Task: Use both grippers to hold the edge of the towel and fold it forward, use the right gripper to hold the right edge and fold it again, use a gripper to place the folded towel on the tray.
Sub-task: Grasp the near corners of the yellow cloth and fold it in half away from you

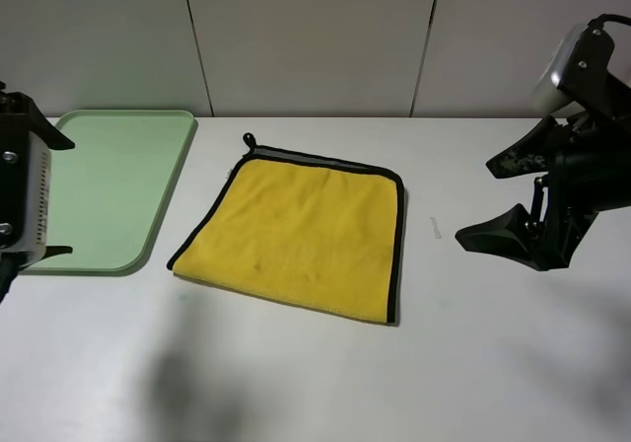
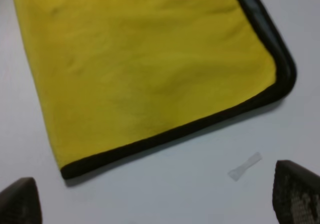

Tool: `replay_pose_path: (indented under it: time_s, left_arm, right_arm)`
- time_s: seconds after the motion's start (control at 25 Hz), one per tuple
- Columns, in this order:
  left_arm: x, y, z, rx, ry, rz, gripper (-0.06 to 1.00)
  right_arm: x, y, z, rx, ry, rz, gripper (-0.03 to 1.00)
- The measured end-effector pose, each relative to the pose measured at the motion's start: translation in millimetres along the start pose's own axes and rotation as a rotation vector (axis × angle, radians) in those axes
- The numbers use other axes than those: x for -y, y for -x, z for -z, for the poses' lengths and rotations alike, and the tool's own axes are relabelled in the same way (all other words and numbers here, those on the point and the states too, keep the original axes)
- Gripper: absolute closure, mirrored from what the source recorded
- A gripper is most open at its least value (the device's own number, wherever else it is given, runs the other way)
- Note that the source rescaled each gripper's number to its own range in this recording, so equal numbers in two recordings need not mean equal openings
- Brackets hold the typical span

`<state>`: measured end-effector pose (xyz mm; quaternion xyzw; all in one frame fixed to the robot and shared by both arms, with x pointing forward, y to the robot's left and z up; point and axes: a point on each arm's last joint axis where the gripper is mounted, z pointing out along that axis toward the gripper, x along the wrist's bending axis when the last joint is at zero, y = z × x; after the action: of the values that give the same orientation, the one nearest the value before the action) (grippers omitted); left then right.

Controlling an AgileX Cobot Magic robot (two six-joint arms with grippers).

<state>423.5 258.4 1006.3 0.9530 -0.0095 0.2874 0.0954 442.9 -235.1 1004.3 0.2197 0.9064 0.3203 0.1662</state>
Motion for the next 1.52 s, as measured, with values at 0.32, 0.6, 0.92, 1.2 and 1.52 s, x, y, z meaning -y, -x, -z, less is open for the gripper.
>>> replay_pose_path:
  time_s: [0.32,0.6,0.92,1.2,1.52]
  left_arm:
    - [-16,0,-48,0.072,0.018,-0.070,-0.04]
    - [-33,10,-90,0.127,0.032,-0.118,-0.04]
    - [-36,20,-125,0.159,0.018,-0.148,-0.04]
    - [-33,26,-147,0.158,0.008,-0.230,-0.04]
    - [-33,22,-162,0.069,0.012,-0.337,-0.03]
  right_arm:
    - [9,8,-26,-0.056,-0.018,-0.017,-0.03]
    - [22,13,-53,-0.105,-0.061,-0.054,-0.03]
    - [36,16,-72,-0.139,-0.116,-0.078,-0.03]
    - [37,17,-73,-0.123,-0.123,-0.075,-0.03]
    - [36,17,-73,-0.122,-0.122,-0.076,-0.03]
